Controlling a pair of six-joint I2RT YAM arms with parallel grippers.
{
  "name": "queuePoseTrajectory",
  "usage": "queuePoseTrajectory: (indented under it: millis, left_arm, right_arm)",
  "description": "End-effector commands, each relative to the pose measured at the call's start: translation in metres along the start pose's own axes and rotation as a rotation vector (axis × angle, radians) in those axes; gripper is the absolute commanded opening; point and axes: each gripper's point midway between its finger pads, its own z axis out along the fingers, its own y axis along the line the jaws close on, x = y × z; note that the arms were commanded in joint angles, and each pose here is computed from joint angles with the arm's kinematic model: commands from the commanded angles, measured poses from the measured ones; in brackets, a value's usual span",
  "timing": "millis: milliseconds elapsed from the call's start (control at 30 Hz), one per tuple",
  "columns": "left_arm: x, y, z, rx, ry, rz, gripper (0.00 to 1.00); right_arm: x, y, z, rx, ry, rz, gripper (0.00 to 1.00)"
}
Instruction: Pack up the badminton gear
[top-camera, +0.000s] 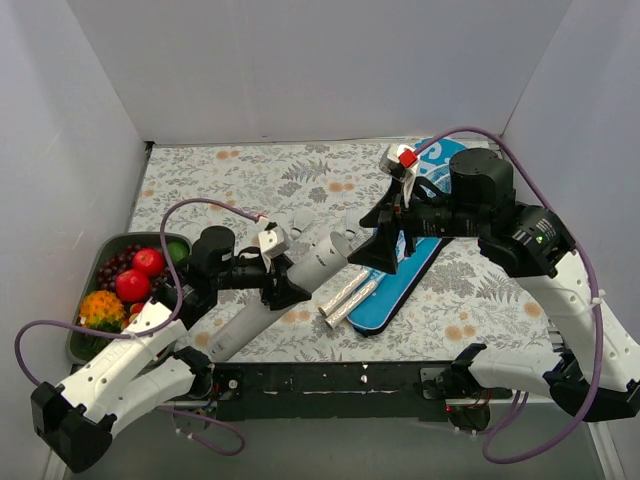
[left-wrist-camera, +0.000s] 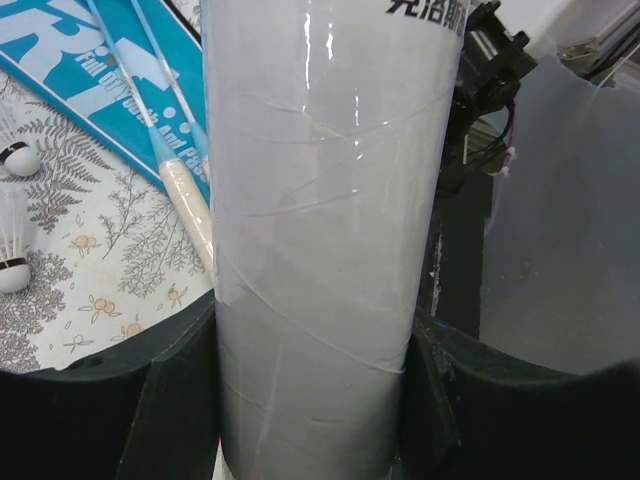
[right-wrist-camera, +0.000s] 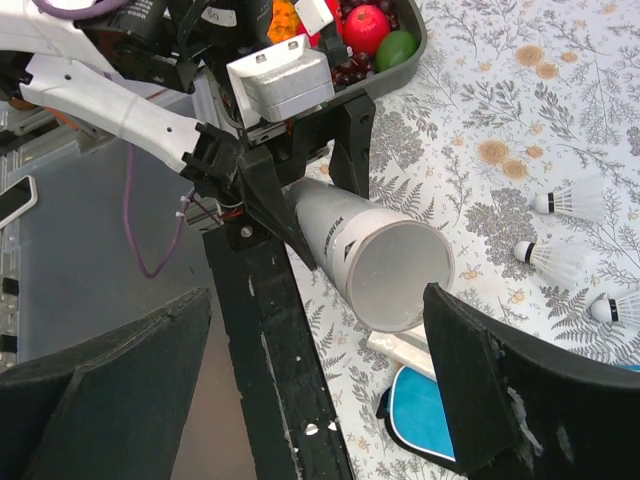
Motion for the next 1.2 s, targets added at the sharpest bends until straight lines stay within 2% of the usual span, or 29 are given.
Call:
queuePoseTrajectory:
  millis: [0, 200, 367, 500, 767, 1167]
  left_arm:
    - [-0.017, 0.013, 0.002, -0.065, -0.112, 0.094, 0.54]
    - [-0.013, 0.019, 0.004, -0.084, -0.113, 0.101, 0.54]
    - [-0.013, 0.01, -0.002, -0.075, -0.136, 0.108, 0.54]
    - [-0.011, 0.002, -0.007, -0.058, -0.141, 0.117, 0.55]
    - [0.01, -0.001, -0.007, -0.044, -0.114, 0.08, 0.55]
    - [0.01, 0.001, -0.008, -0.057, -0.116, 0.082, 0.55]
  right_arm:
    - [-0.006, -0.004, 0.003, 0.012, -0.013, -0.041, 0.93]
    - [0.008, -0.016, 0.012, 0.04, 0.031, -0.027, 0.91]
    - [0.026, -0.024, 0.026, 0.028, 0.07, 0.001, 0.83]
    - [0.029, -0.027, 0.037, 0.0, 0.078, 0.008, 0.81]
    - [0.025, -0.017, 0.046, -0.085, 0.075, 0.015, 0.77]
    - [0.038, -0.002, 0.053, -0.192, 0.102, 0.056, 0.66]
